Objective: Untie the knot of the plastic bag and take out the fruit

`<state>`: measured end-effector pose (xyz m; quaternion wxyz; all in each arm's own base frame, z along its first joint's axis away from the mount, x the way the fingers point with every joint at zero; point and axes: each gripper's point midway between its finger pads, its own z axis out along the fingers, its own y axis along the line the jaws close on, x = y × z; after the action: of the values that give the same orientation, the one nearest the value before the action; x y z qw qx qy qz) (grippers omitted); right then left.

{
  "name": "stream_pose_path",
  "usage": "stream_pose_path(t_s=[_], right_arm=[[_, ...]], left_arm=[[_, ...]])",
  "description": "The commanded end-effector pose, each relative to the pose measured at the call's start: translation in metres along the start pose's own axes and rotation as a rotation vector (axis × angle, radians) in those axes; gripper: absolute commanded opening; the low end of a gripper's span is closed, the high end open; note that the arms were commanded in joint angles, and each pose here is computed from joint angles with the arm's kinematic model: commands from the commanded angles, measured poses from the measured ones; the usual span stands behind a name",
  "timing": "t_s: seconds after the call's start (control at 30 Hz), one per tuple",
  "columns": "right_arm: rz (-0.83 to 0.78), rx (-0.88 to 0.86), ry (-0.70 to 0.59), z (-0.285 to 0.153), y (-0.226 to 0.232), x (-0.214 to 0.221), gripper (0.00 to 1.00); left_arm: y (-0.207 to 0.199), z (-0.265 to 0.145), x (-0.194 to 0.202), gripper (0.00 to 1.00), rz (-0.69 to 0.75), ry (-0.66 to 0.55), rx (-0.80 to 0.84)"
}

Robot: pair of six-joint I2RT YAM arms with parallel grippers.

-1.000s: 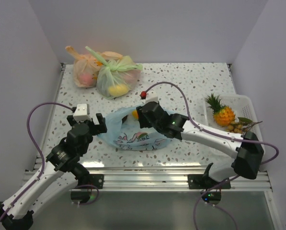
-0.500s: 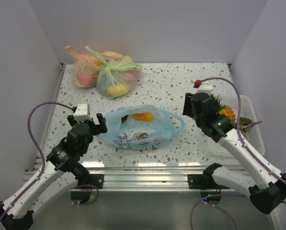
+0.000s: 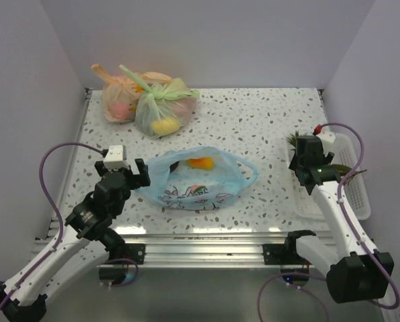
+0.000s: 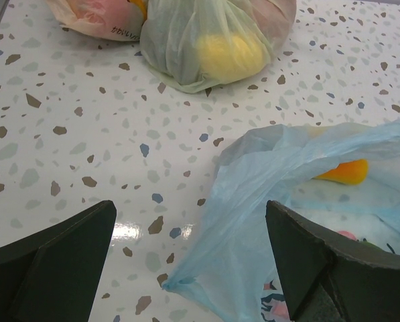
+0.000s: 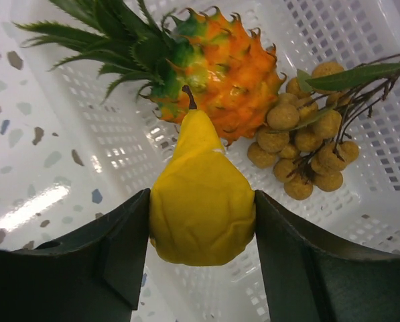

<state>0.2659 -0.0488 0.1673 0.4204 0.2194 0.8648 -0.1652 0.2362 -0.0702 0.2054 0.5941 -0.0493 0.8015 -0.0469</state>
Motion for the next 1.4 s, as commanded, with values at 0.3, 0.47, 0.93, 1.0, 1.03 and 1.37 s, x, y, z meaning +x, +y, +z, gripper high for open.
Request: stream_pose_path(t_s=[0.3,0.47,0.93,1.0,1.03,1.37], right_arm=[[0.013,-0.161,-0.003,-0.011,0.017,-0.017,0.99],[-0.066,-0.402,0.005,-0.032,0.058,-0.022,0.98],[-0.402,-0.919,-0.091,-0.146,0.208,0.005,0.85],[-0.46,-0.957,-0.093,-0.163,0.23,0.021,0.81],[-0.465,-0.972,-0.093,-0.168,0.24,0.026,0.78],[-0.638,-1.029,0.061,-0.189,0.318,0.134,0.64]], left_arm=[[-0.003,0.004,-0.008,1.0,0.0,-0.035,0.008],[-0.003,0.004,-0.008,1.0,0.001,-0.034,0.008],[-0.003,0.004,-0.007,1.0,0.001,-0.032,0.005],[-0.003,0.004,-0.008,1.0,0.0,-0.033,0.006],[-0.003,0.004,-0.008,1.0,0.001,-0.033,0.007],[-0.002,0.003,-0.009,1.0,-0.002,-0.037,0.001]])
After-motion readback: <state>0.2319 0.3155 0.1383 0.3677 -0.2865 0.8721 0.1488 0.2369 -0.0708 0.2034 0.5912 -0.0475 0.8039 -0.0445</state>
